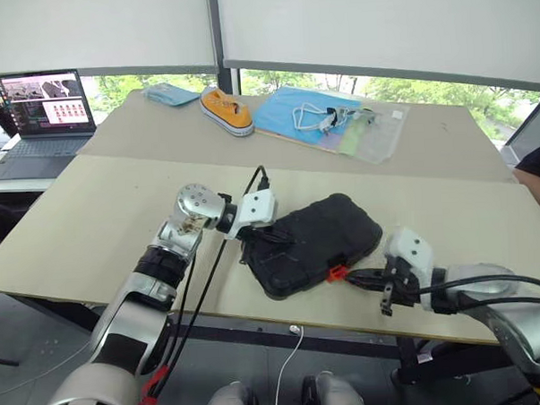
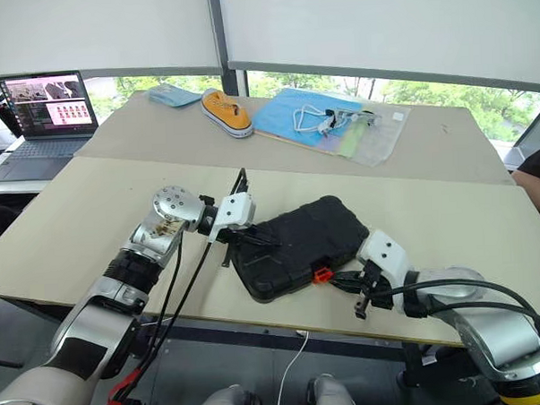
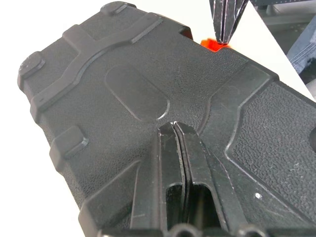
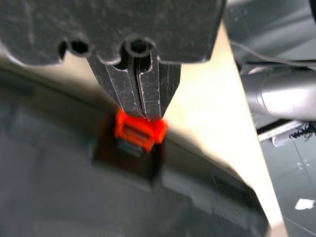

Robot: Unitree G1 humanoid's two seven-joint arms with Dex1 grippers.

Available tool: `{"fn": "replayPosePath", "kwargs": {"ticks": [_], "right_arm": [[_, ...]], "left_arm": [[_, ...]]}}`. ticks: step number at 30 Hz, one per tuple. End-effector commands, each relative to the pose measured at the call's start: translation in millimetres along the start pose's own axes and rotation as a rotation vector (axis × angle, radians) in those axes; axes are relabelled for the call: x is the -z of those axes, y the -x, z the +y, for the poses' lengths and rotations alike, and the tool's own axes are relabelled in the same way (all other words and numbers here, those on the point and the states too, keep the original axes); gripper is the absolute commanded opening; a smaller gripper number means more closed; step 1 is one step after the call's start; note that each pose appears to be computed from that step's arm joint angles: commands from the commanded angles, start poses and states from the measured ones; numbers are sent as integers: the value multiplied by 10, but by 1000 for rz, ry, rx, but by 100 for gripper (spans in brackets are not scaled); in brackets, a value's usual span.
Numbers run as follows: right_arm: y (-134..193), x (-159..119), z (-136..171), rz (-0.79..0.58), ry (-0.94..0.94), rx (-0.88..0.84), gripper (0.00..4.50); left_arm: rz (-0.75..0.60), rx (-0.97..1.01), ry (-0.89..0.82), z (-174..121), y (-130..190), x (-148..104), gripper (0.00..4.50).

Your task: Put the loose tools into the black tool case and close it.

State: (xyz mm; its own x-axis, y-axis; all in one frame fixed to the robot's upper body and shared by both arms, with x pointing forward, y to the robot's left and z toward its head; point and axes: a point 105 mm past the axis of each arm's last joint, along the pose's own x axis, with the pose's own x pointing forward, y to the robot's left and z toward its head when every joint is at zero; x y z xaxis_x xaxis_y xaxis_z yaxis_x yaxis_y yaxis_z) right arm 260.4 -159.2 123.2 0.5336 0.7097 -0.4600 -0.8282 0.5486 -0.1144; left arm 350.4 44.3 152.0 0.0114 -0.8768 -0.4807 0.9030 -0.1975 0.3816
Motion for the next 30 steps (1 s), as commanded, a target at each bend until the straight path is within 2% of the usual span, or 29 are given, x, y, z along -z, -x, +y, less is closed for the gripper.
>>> {"fn": "replayPosePath", "kwargs": {"ticks": [1, 13, 17, 24, 30], "right_arm": [[93, -105, -15, -34, 19, 35, 0], [-183, 186, 136, 6, -44, 33, 0], [-246, 52, 79, -36, -17, 48, 0], [-167, -390, -32, -181, 27, 59, 0], [-218, -420, -41, -199, 56, 63, 0]], "left_arm": [[65, 31, 34, -66, -46, 158, 6], [61, 37, -18, 15, -203, 72, 6], [69, 43, -22, 8, -207, 96, 6], [136, 66, -58, -93, -212, 284, 6], [142, 71, -56, -125, -253, 330, 6]]}}
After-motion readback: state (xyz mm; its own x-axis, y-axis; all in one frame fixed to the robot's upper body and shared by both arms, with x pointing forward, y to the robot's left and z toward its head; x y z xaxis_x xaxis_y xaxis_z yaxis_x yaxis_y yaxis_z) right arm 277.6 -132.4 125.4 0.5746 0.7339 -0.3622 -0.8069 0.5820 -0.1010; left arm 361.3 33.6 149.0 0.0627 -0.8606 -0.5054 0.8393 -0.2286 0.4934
